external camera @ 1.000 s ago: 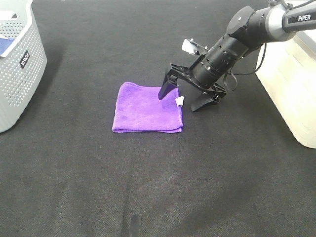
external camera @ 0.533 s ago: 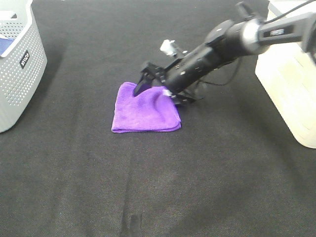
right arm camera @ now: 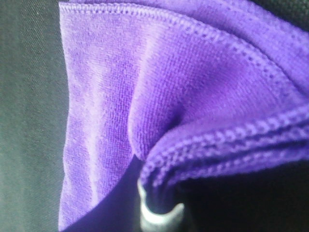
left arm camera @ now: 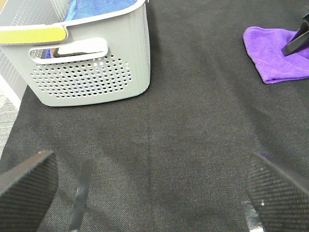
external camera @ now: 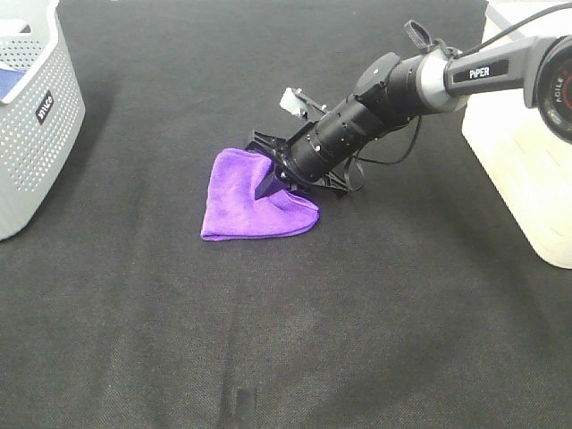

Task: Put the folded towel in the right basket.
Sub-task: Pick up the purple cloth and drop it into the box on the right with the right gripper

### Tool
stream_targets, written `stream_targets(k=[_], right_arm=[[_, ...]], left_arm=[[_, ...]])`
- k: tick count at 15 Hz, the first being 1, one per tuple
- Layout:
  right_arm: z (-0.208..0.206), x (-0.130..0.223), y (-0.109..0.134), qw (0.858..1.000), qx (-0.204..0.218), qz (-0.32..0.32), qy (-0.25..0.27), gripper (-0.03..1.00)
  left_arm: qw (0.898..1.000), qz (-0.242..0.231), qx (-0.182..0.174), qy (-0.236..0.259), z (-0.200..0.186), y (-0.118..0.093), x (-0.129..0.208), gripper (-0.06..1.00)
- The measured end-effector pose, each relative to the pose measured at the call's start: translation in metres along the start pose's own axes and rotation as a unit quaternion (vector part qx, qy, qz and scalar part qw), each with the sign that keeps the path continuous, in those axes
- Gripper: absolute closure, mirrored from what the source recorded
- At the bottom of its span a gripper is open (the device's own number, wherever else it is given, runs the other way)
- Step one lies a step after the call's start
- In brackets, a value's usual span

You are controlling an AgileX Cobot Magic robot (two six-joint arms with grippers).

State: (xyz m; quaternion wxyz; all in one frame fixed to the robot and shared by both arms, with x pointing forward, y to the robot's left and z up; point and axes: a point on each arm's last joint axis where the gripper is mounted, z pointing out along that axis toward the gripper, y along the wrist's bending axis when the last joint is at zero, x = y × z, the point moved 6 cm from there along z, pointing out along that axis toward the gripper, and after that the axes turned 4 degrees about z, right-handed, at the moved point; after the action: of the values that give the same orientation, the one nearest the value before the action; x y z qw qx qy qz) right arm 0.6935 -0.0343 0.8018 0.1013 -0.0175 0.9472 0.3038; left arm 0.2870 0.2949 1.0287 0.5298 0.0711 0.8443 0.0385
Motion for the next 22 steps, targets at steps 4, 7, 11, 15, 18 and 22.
stream_targets(k=[4,7,11,15,18,22], right_arm=[[-0.044,-0.002,0.025,0.998,0.014,-0.056,0.010,0.89],[-0.126,-0.021,0.073,0.989,0.036,-0.145,-0.017,0.89],[-0.224,-0.043,0.096,0.973,0.105,-0.194,-0.071,0.89],[-0.330,-0.086,0.041,0.964,0.152,-0.132,-0.172,0.89],[-0.396,-0.101,-0.041,0.947,0.226,-0.061,-0.220,0.89],[-0.447,-0.094,-0.108,0.929,0.277,0.005,-0.246,0.89]], left_arm=[[1.000,0.000,0.000,0.000,0.000,0.000,0.000,-0.05],[1.000,0.000,0.000,0.000,0.000,0.000,0.000,-0.05],[1.000,0.000,0.000,0.000,0.000,0.000,0.000,-0.05],[1.000,0.000,0.000,0.000,0.000,0.000,0.000,-0.05],[1.000,0.000,0.000,0.000,0.000,0.000,0.000,-0.05],[1.000,0.000,0.000,0.000,0.000,0.000,0.000,-0.05]])
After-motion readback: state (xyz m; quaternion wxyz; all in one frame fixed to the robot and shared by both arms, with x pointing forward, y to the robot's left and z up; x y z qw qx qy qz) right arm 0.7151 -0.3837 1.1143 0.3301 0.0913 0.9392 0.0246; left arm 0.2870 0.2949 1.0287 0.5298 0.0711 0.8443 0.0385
